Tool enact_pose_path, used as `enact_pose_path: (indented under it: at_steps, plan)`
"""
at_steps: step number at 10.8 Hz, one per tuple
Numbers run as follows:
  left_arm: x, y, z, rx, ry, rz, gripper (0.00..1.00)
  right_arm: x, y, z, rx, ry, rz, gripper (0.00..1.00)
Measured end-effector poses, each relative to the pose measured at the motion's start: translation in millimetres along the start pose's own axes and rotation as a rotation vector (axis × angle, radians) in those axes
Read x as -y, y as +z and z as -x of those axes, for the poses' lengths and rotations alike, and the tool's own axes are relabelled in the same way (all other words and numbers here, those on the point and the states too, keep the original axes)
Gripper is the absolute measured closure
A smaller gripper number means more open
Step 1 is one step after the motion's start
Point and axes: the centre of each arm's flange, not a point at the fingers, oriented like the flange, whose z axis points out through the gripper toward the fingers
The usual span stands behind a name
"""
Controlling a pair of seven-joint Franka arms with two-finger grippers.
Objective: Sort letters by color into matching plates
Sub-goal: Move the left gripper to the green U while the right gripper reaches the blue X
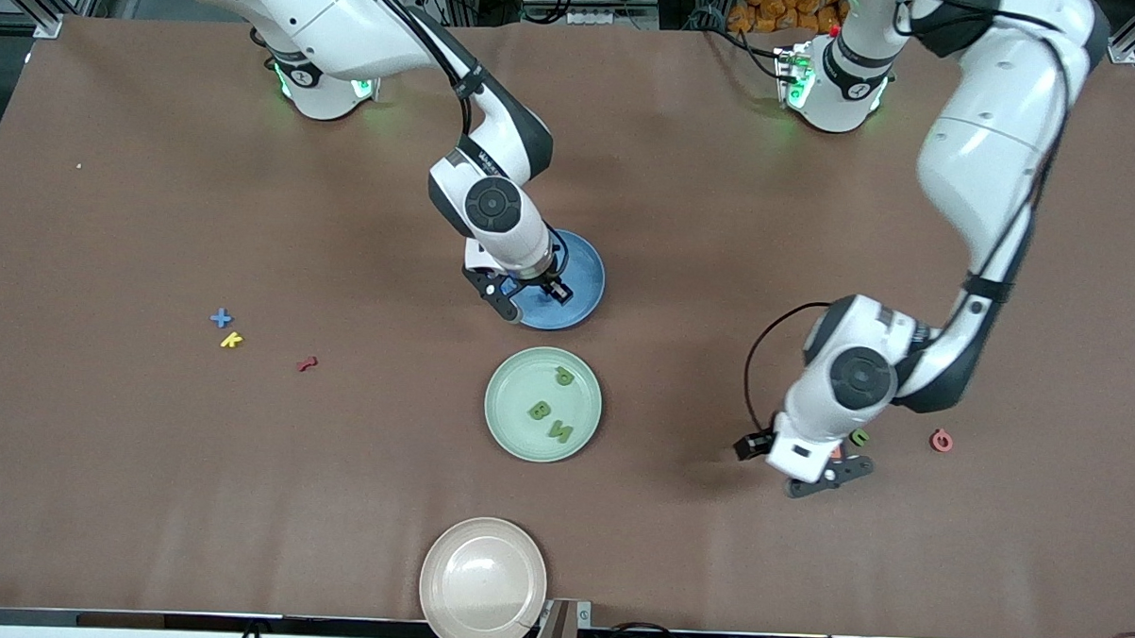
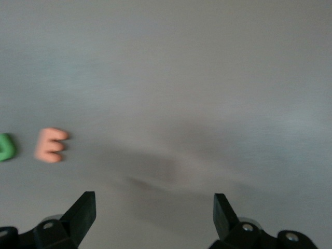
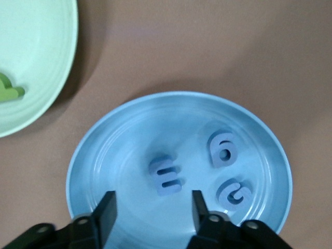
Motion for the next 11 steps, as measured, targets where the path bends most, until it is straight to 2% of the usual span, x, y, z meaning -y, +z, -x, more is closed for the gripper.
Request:
enact_pose_path:
  at_steps: [1, 2, 3, 4, 7, 10, 11]
  plan:
    - [20, -6, -7, 0.051, -0.027, -0.022, 0.00, 0, 0, -3, -0.001, 0.004, -0.001, 0.22]
    - [32, -11, -11, 0.077, -0.070, -0.044, 0.00, 0, -1, -6, -0.002, 0.008, -0.002, 0.08]
    - [37, -16, -12, 0.082, -0.127, -0.059, 0.00, 1, -5, -13, -0.008, 0.007, -0.008, 0.00]
    - [38, -17, -12, 0.082, -0.186, -0.066, 0.00, 1, -13, -25, -0.014, -0.014, -0.008, 0.00]
    - [64, -14, -27, 0.078, -0.362, -0.078, 0.00, -21, -64, -104, -0.026, -0.137, 0.096, 0.00]
    - [92, 0, -32, 0.064, -0.439, -0.116, 0.00, -63, -100, -188, -0.017, -0.265, 0.167, 0.00]
    - [96, 9, -28, 0.043, -0.454, -0.101, 0.00, -83, -105, -218, -0.013, -0.323, 0.177, 0.00]
